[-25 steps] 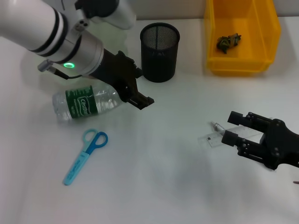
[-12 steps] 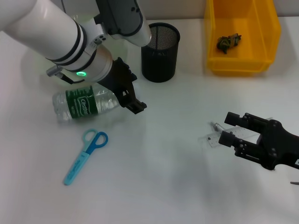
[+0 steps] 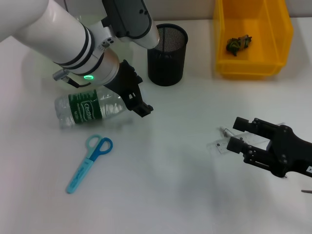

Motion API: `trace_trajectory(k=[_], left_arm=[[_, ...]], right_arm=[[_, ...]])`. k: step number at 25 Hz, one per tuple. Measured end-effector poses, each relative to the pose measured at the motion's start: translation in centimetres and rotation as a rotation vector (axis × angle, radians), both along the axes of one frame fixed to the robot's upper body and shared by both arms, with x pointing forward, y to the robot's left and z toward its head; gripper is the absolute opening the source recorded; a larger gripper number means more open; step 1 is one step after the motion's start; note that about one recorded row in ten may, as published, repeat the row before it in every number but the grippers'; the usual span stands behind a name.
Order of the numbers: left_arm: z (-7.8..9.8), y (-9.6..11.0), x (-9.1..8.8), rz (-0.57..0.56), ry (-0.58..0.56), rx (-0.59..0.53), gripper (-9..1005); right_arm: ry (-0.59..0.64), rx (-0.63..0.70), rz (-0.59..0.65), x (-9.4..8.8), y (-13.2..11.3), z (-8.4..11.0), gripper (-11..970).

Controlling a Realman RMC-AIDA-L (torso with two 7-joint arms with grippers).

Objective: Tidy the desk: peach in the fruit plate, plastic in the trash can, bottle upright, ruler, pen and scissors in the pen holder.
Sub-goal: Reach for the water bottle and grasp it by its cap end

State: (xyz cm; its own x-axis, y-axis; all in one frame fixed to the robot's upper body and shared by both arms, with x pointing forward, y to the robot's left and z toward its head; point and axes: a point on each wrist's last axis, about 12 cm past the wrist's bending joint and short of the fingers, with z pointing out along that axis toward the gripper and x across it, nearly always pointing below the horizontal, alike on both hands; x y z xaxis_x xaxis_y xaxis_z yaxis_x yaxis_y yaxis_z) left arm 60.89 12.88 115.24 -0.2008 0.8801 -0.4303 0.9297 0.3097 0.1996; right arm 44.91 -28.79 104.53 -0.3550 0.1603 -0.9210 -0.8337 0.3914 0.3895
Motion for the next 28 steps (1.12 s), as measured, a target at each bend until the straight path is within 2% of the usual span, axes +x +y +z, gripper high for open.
trace_trajectory(k=[12, 28], left_arm=[[-0.8, 0.3, 0.7, 0.018, -0.014, 0.046, 784], [-1.5, 0.2, 0.8, 0.019, -0.031, 0.053, 783]], right_arm=[[0.003, 0.006, 0.003, 0.2, 0.5, -0.2, 661], [0.0, 0.0, 0.001, 0.5, 0.7, -0.3, 661]])
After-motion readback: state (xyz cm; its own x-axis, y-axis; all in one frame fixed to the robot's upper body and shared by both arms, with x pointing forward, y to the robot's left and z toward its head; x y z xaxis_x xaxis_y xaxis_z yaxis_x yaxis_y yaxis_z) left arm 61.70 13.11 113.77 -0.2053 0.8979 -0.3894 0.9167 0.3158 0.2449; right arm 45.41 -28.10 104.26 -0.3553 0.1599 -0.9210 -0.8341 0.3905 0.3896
